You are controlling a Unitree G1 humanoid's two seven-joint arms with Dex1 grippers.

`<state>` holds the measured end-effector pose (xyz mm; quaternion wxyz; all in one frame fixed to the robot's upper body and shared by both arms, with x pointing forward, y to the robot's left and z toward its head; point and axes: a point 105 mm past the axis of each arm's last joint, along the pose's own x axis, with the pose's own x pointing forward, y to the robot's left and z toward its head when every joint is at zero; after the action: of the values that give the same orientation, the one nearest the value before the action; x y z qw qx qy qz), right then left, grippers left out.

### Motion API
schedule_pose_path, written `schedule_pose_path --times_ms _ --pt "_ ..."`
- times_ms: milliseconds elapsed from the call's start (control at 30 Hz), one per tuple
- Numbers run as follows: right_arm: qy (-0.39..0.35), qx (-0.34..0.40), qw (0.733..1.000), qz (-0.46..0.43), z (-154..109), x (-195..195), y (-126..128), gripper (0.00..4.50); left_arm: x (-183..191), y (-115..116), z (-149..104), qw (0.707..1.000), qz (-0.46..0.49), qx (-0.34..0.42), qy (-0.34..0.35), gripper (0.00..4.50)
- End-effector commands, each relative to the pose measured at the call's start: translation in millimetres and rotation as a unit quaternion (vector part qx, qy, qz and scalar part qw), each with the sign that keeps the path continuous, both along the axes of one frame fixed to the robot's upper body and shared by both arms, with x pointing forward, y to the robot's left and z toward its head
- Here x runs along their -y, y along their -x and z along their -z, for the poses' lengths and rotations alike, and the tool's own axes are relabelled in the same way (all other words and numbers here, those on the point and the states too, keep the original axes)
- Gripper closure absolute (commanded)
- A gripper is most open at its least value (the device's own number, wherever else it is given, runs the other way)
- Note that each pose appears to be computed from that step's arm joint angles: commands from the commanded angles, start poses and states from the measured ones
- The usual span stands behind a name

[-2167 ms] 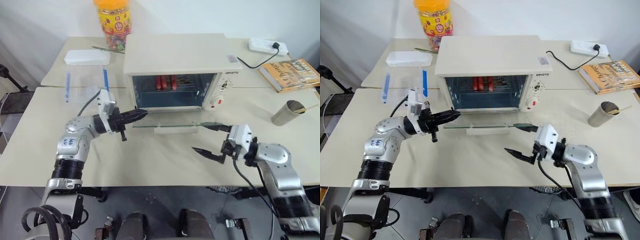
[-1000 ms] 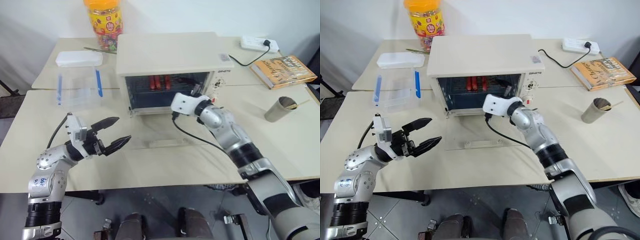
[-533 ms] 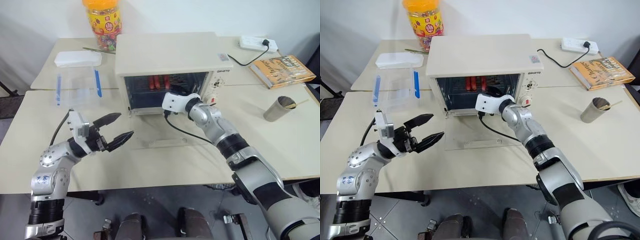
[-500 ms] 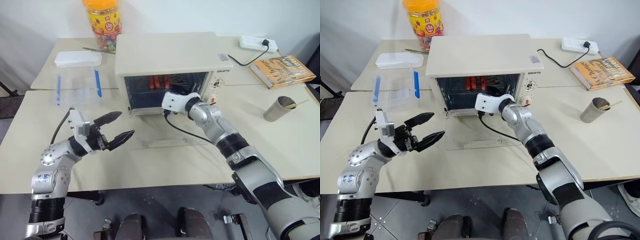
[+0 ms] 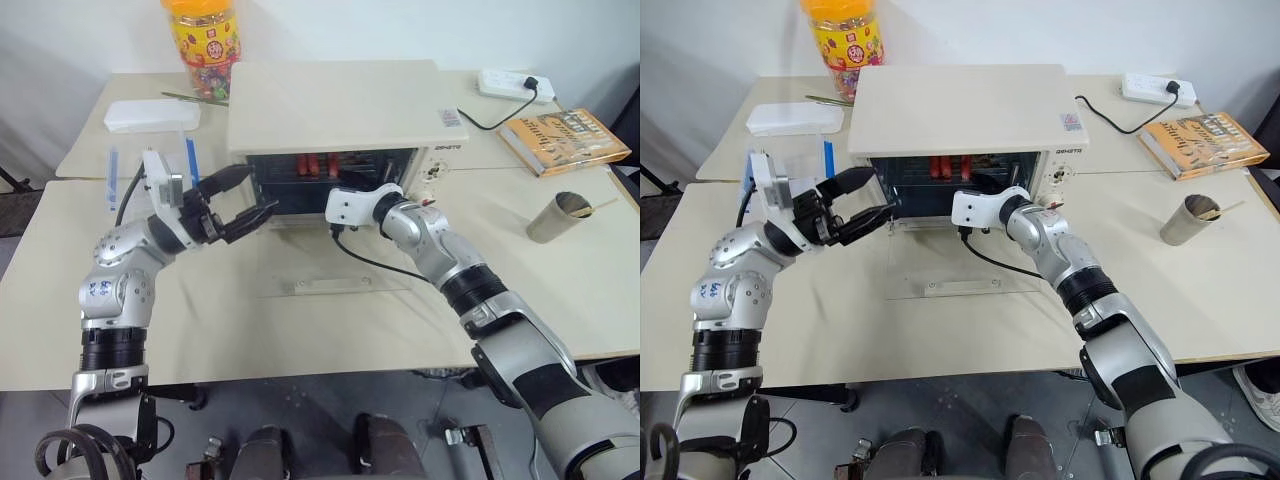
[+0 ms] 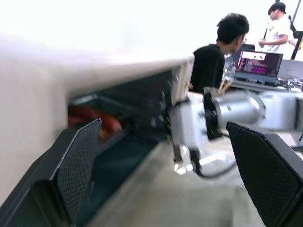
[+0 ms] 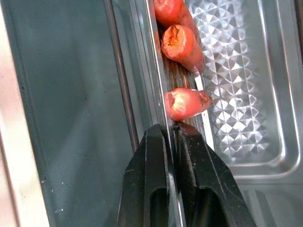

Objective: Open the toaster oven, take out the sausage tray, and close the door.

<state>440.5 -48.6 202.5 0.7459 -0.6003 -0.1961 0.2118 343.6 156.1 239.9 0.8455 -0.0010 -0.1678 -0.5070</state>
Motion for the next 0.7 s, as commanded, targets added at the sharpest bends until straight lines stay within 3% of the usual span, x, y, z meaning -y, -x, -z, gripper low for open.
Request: schedule_pose_path --times_ms 33,400,700 --pt "-0.028 0.050 0.997 -0.047 -36 -14 15 4.44 -2 -8 -12 1.000 -0.007 0.014 0.009 0.00" --pt "-0.006 0.018 0.996 -0.086 -26 -13 42 4.44 0 -16 -14 1.000 0.003 0.009 0.015 0.00" --pt "0.006 -0.025 0.996 -0.081 15 8 100 4.44 -7 -18 6 1.000 0.003 -0.020 -0.003 0.00"
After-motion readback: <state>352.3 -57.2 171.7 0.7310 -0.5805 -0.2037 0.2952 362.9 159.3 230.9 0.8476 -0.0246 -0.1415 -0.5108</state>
